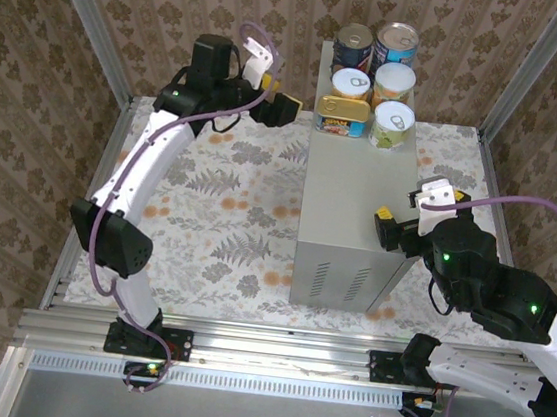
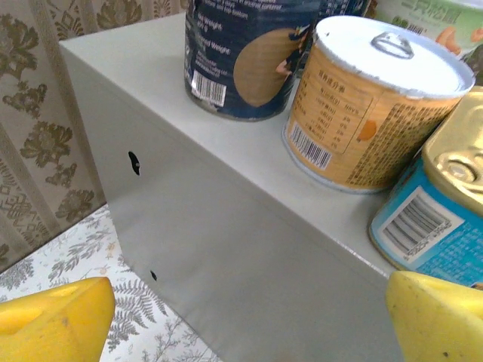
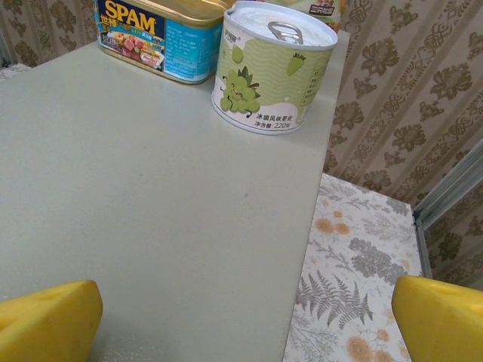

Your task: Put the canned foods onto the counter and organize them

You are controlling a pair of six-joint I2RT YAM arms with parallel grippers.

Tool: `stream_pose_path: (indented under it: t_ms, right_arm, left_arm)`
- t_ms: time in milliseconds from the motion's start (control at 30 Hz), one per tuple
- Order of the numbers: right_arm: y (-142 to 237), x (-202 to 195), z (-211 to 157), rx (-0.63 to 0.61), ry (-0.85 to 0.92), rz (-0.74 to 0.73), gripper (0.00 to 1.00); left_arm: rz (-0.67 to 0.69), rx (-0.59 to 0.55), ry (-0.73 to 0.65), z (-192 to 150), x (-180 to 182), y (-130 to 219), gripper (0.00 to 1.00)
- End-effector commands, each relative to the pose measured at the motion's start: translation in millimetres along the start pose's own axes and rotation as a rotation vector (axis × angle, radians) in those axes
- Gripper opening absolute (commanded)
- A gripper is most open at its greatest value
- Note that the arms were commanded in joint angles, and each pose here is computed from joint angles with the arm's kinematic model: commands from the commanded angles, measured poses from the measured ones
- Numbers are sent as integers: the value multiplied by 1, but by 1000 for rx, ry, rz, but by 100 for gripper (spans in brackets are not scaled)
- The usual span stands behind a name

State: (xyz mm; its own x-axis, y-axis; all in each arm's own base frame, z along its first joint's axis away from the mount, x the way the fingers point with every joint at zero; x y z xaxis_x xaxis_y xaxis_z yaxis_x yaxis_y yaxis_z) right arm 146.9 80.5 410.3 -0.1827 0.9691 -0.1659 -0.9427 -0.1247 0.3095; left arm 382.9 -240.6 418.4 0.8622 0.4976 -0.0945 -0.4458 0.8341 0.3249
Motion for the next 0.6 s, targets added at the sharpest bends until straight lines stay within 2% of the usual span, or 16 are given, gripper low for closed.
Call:
stream_pose_path:
  t_ms: [0,133,233,567]
  right_arm:
    - [3,-2,5,-19,-48,7,100]
    - [5,-4,4,-21,-51,7,100]
    - [6,-5,5,-22,-51,8,100]
    - [6,-5,5,-25,-49,6,100]
  left_arm:
    - [-38,-24,-3,11,-6,-3,94]
    - [-43,-19,-7,12,-6,-7,94]
    - [-104,-14,-16,12,-21,-16,94]
    - [-123,-3,-23,12,-30,-21,94]
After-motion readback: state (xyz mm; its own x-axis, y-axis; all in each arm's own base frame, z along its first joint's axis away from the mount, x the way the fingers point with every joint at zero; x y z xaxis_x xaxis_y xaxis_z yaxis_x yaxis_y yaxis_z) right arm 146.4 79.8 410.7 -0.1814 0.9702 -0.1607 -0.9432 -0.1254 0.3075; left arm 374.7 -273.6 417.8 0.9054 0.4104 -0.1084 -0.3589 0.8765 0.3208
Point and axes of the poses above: each hand's point on the last joint's axis, 136 mm out from that joint toward the fingers, its own y axis back along the fingers, its own x axis along the line the jaws close on, z = x × y, the point moved 7 cm from there along y, back along the fingers, and after that the axes turned 4 degrees about -y, right-handed, at the moved point
